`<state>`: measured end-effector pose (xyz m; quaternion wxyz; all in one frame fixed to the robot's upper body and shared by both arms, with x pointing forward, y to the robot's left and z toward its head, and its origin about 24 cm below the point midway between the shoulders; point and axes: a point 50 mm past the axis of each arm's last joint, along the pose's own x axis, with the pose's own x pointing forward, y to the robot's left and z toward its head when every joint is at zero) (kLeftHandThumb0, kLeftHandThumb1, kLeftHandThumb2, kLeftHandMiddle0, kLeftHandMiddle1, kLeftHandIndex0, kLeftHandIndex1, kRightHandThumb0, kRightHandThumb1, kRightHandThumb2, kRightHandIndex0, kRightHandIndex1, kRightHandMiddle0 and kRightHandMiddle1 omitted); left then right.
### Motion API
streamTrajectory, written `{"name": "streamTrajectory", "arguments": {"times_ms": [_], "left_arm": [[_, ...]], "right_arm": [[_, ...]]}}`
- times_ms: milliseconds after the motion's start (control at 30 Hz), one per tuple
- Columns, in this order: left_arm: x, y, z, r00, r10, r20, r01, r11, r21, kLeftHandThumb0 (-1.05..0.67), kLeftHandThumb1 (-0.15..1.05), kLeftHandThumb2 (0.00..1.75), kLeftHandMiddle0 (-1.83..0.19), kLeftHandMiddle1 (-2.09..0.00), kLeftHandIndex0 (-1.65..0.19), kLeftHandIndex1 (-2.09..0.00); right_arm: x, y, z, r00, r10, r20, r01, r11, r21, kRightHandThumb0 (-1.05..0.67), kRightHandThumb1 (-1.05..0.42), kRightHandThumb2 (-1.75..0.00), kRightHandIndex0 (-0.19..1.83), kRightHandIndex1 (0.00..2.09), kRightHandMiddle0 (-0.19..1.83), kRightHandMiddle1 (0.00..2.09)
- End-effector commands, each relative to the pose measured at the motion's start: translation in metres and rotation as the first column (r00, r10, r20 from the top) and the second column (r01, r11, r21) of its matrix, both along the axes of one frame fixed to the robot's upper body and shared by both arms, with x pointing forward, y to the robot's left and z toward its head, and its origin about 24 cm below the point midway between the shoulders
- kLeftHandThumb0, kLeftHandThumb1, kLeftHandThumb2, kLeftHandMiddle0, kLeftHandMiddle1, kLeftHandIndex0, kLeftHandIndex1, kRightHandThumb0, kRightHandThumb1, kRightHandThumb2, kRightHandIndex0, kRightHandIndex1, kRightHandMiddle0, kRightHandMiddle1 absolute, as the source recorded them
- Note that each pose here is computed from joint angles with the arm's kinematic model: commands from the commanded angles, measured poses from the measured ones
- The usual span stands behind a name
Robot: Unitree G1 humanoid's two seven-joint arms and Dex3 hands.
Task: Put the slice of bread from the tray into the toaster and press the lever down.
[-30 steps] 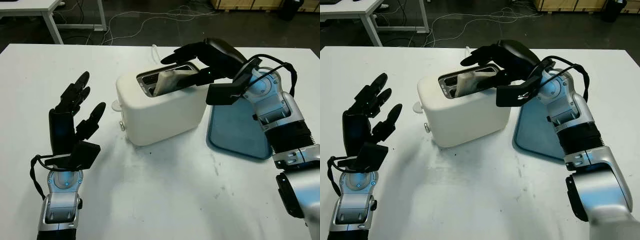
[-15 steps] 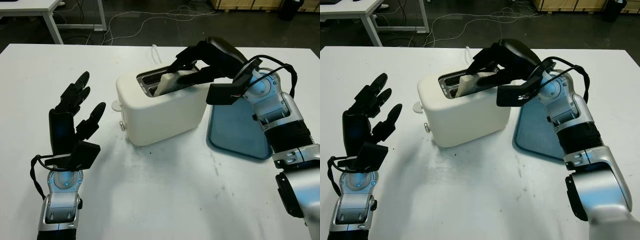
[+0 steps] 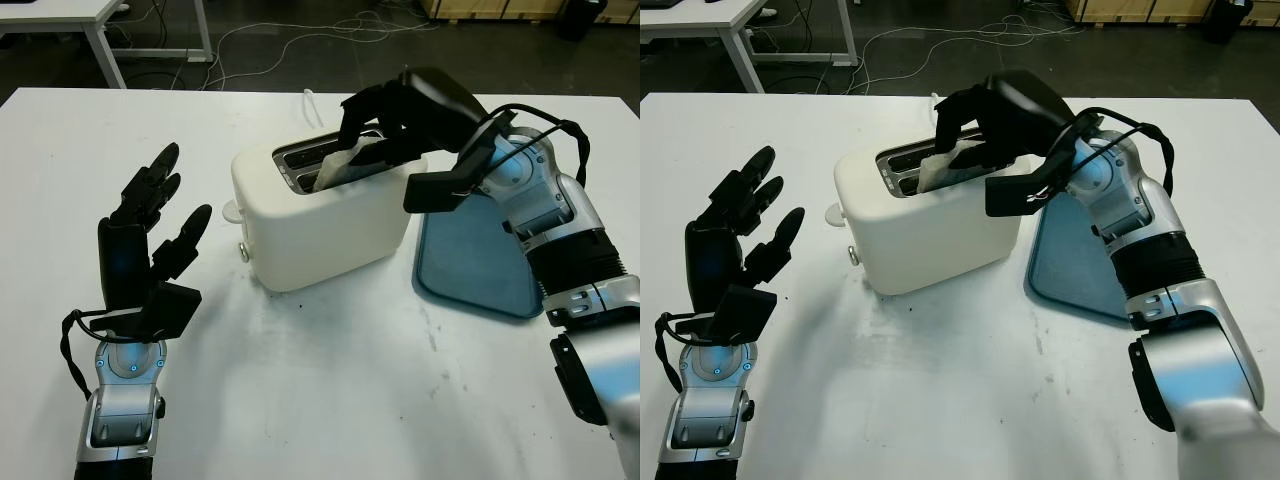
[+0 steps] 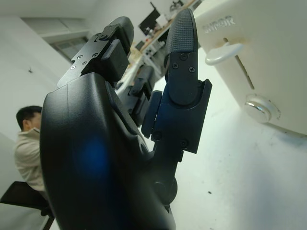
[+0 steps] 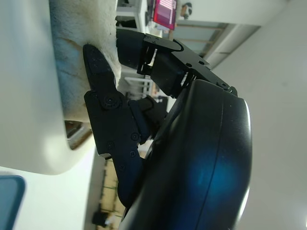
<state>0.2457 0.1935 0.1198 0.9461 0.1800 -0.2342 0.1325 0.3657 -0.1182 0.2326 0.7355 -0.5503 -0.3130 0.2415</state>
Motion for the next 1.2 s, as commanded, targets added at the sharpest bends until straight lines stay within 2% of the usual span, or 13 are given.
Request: {"name": "streamTrajectory", "arguments": {"times_ms": [0, 133, 167, 233, 433, 500, 567, 667, 700, 800, 900, 1033, 1167], "left_arm": [[-0.001, -0.002, -0.001, 1.0, 0.005, 0.009, -0.005, 1.0, -0.002, -0.59, 0.92, 0.28, -0.65, 0.0, -0.51, 0.0], [-0.002, -0.001, -0.001, 1.0, 0.005, 0.003, -0.005, 1.0, -0.009, -0.58, 0.92, 0.28, -0.64, 0.0, -0.51, 0.0], [-0.002, -0.001, -0.001, 1.0, 0.008, 0.003, -0.008, 1.0, -0.01, -0.58, 0.92, 0.27, -0.65, 0.0, -0.51, 0.0], [-0.002, -0.001, -0.001, 1.0, 0.009, 0.004, -0.009, 1.0, -0.015, -0.58, 0.92, 0.27, -0.65, 0.0, -0.51, 0.0], [-0.002, -0.001, 0.0, 1.0, 0.008, 0.006, -0.007, 1.0, -0.022, -0.57, 0.92, 0.27, -0.65, 0.0, -0.52, 0.0], [-0.002, -0.001, -0.001, 1.0, 0.008, 0.008, -0.007, 1.0, -0.023, -0.57, 0.92, 0.27, -0.65, 0.0, -0.52, 0.0], [-0.002, -0.001, -0.001, 1.0, 0.007, 0.01, -0.007, 1.0, -0.02, -0.57, 0.92, 0.27, -0.65, 0.0, -0.52, 0.0], [-0.002, -0.001, -0.001, 1.0, 0.008, 0.008, -0.008, 1.0, -0.017, -0.58, 0.92, 0.27, -0.64, 0.0, -0.52, 0.0], [-0.002, 0.0, -0.001, 1.0, 0.011, 0.006, -0.011, 1.0, -0.013, -0.58, 0.92, 0.27, -0.65, 0.0, -0.52, 0.0], [-0.002, 0.0, -0.001, 1.0, 0.012, 0.003, -0.012, 1.0, -0.001, -0.58, 0.92, 0.28, -0.64, 0.0, -0.52, 0.0], [-0.002, -0.001, -0.001, 1.0, 0.009, 0.008, -0.009, 1.0, -0.011, -0.58, 0.92, 0.28, -0.64, 0.0, -0.52, 0.0], [-0.002, -0.001, -0.002, 1.0, 0.009, 0.006, -0.009, 1.0, -0.016, -0.58, 0.92, 0.27, -0.65, 0.0, -0.52, 0.0], [-0.001, -0.001, -0.002, 1.0, 0.004, 0.004, -0.004, 1.0, -0.015, -0.58, 0.92, 0.27, -0.65, 0.0, -0.52, 0.0]], "right_arm": [[0.0, 0.003, 0.01, 0.999, 0.008, 0.031, -0.007, 0.999, -0.039, -0.39, -0.92, -0.07, 1.12, 1.75, 0.9, 1.61], [0.0, 0.01, 0.012, 1.0, 0.023, 0.012, -0.022, 0.996, -0.082, -0.42, -0.92, -0.1, 1.1, 1.74, 0.96, 1.41], [0.0, 0.011, 0.011, 1.0, 0.026, 0.001, -0.026, 0.996, -0.091, -0.43, -0.92, -0.11, 1.12, 1.66, 1.0, 1.28], [0.0, 0.013, 0.01, 0.999, 0.029, -0.017, -0.03, 0.994, -0.105, -0.43, -0.92, -0.1, 1.15, 1.61, 1.04, 1.19], [0.002, 0.013, 0.004, 0.997, 0.01, -0.078, -0.022, 0.987, -0.157, -0.44, -0.92, -0.12, 1.12, 1.67, 0.99, 1.29], [0.002, 0.012, 0.004, 0.994, 0.0, -0.112, -0.021, 0.982, -0.187, -0.44, -0.92, -0.1, 1.09, 1.63, 0.94, 1.28], [0.002, 0.012, 0.003, 0.99, -0.016, -0.14, -0.018, 0.972, -0.236, -0.46, -0.92, -0.06, 0.98, 1.56, 0.85, 1.16], [0.002, 0.011, 0.004, 0.985, -0.014, -0.175, -0.039, 0.955, -0.293, -0.48, -0.91, -0.01, 0.56, 1.41, 0.75, 0.76], [0.001, 0.01, 0.004, 0.982, -0.013, -0.187, -0.046, 0.951, -0.307, -0.51, -0.91, -0.01, 0.38, 1.34, 0.69, 0.52], [0.0, 0.008, 0.007, 0.978, -0.014, -0.207, -0.057, 0.941, -0.335, -0.57, -0.9, 0.0, 0.15, 0.98, 0.61, 0.1], [-0.002, 0.008, 0.011, 0.982, -0.006, -0.189, -0.061, 0.936, -0.348, -0.63, -0.9, 0.0, 0.03, 0.72, 0.49, 0.02], [-0.005, 0.007, 0.021, 0.99, 0.019, -0.137, -0.063, 0.943, -0.325, -0.71, -0.86, 0.0, 0.0, 0.36, 0.33, 0.01], [-0.007, 0.007, 0.032, 0.994, 0.042, -0.102, -0.069, 0.96, -0.271, -0.72, -0.86, -0.01, 0.0, 0.23, 0.28, 0.0]]}}
